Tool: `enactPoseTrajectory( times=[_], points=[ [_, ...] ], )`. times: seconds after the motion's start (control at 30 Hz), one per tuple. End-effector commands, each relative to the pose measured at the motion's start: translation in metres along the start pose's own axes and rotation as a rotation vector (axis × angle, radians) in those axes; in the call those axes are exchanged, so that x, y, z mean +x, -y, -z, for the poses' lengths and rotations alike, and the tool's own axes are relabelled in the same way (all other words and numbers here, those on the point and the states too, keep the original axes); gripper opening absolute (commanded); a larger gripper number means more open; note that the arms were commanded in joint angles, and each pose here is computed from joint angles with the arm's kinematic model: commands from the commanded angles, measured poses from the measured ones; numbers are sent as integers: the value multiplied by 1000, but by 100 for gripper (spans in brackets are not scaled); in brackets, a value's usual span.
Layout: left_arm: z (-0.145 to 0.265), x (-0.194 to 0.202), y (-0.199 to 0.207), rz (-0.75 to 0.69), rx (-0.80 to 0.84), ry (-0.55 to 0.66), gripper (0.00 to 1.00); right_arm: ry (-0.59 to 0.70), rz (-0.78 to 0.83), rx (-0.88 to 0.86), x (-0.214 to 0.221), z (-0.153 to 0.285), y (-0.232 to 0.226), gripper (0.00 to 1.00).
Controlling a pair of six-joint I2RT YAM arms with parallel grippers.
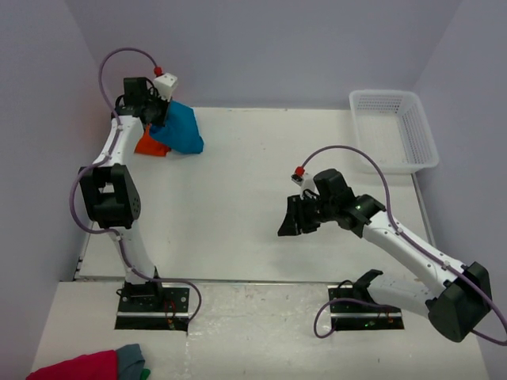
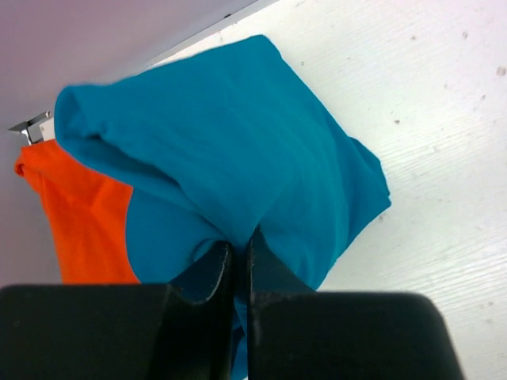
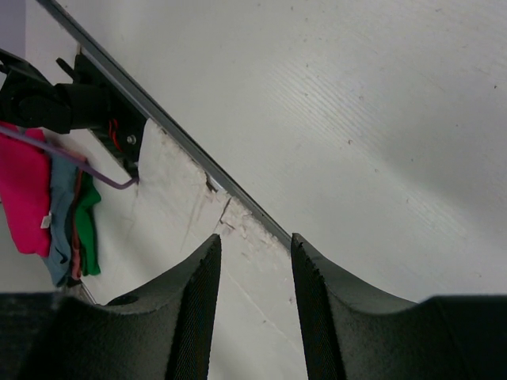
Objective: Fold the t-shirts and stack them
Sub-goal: Put the neatly folded tshirt into the corner of the board with the left arm
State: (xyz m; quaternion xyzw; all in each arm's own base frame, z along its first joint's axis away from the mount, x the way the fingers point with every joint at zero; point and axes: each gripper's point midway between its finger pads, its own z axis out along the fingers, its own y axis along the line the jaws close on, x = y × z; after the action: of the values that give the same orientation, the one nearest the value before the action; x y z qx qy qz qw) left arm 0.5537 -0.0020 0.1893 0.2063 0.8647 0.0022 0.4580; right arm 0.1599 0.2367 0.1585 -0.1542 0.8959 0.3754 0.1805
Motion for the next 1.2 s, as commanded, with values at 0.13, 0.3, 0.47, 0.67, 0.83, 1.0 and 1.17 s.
enactPoseTrajectory(
  times=[0.13, 0.3, 0.47, 0.67, 0.83, 1.0, 1.17],
  points=[
    [13, -46, -28, -128, 99, 164, 0, -78, -15, -57, 10, -22, 2, 42],
    [15, -45, -43, -130, 85, 168, 0, -108, -28, -45, 16, -27, 7, 42],
    [14, -37, -61, -91, 88, 168, 0, -120, -36, -26, 19, -29, 12, 42],
    [21, -30, -70, -55, 96, 178, 0, -138, -46, -2, 22, -31, 17, 42],
    [28, -30, -78, -43, 77, 197, 0, -137, -48, 4, 21, -32, 18, 42],
    [29, -27, -83, -27, 79, 194, 0, -147, -52, 11, 24, -33, 21, 42],
    [40, -28, -84, -21, 65, 211, 0, -156, -55, 5, 23, -36, 20, 42]
  ],
)
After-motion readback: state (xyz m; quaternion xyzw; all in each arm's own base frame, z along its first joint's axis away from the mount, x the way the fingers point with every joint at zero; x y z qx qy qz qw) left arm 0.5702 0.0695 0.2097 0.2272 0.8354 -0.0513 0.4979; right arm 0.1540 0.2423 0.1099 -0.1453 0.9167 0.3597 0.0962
